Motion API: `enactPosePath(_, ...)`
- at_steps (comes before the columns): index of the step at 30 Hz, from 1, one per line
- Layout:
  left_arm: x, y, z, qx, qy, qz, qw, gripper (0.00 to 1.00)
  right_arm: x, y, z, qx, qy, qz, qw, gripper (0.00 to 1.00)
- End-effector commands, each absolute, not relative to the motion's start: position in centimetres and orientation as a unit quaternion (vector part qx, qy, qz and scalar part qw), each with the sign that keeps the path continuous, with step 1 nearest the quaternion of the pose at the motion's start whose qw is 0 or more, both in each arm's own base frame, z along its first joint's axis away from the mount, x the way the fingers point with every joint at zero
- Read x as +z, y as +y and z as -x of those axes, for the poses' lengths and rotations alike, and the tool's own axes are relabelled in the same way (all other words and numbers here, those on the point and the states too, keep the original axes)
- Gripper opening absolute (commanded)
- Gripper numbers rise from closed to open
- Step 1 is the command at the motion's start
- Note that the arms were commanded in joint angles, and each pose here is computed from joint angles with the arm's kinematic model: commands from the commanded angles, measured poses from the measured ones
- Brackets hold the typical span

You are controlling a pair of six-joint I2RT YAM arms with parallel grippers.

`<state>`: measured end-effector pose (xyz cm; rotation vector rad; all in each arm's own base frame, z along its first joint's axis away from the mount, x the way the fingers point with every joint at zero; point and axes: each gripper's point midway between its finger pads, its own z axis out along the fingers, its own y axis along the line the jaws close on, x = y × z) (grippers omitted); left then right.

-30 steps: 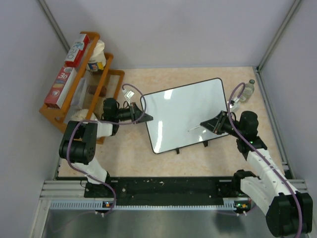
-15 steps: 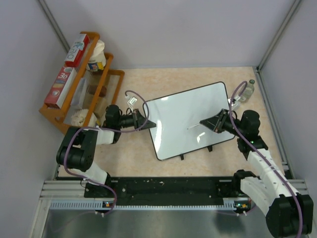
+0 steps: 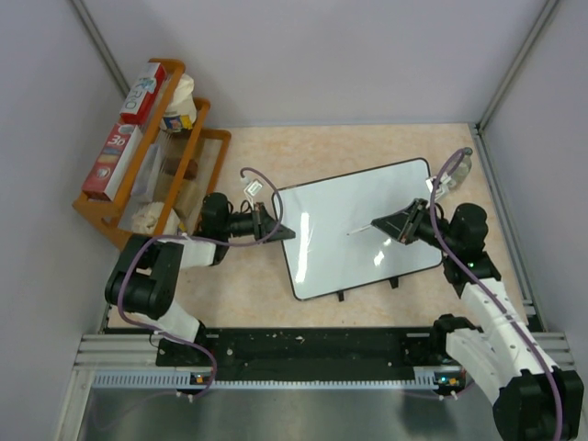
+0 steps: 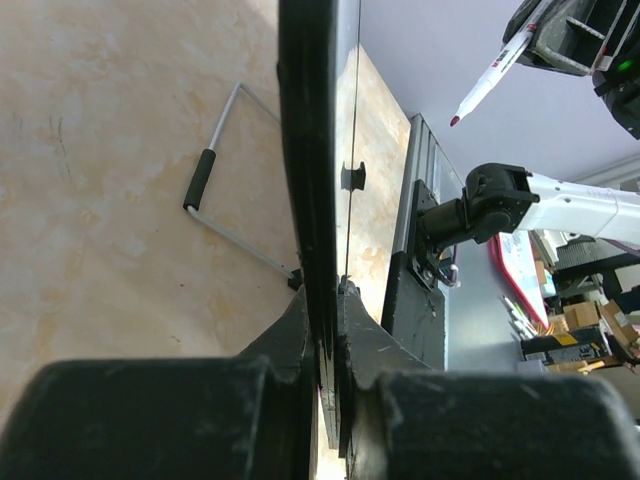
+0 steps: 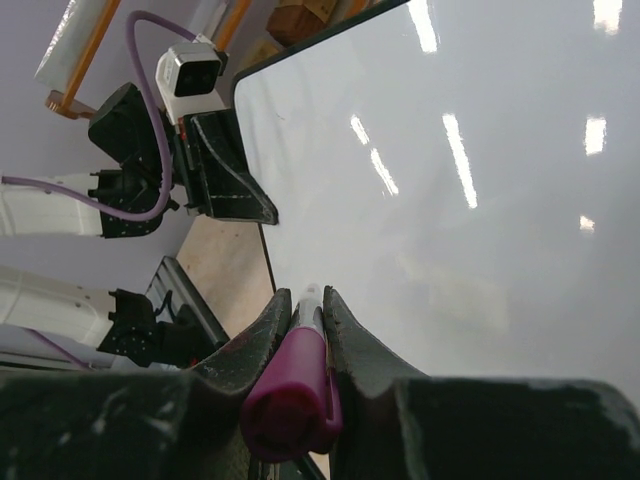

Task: Write a sentence on the whiteboard
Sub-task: Move the whiteboard to the corner of the board.

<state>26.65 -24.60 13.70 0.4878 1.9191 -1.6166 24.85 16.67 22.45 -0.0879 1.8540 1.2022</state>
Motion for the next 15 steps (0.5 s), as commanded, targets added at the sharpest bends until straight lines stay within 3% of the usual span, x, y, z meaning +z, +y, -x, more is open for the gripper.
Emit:
enactPosePath(1,10.62,-25.99,-20.80,-0.633,0.704,-0.260,0.191,0.00,25.54,16.44,-24.81,0.486,0.722,0.060,0.489,0.00)
enactPosePath(12,10.06,-25.78,-20.94,-0.607,0.724,-0.264,0.195,0.00,26.04,15.93,-24.23,0.462,0.728,0.068,0.502,0.00)
enactPosePath(15,10.16,-25.64,-21.19,-0.594,0.731,-0.268,0.205,0.20,25.89,15.92,-24.18,0.463,0.729,0.065,0.500,0.00)
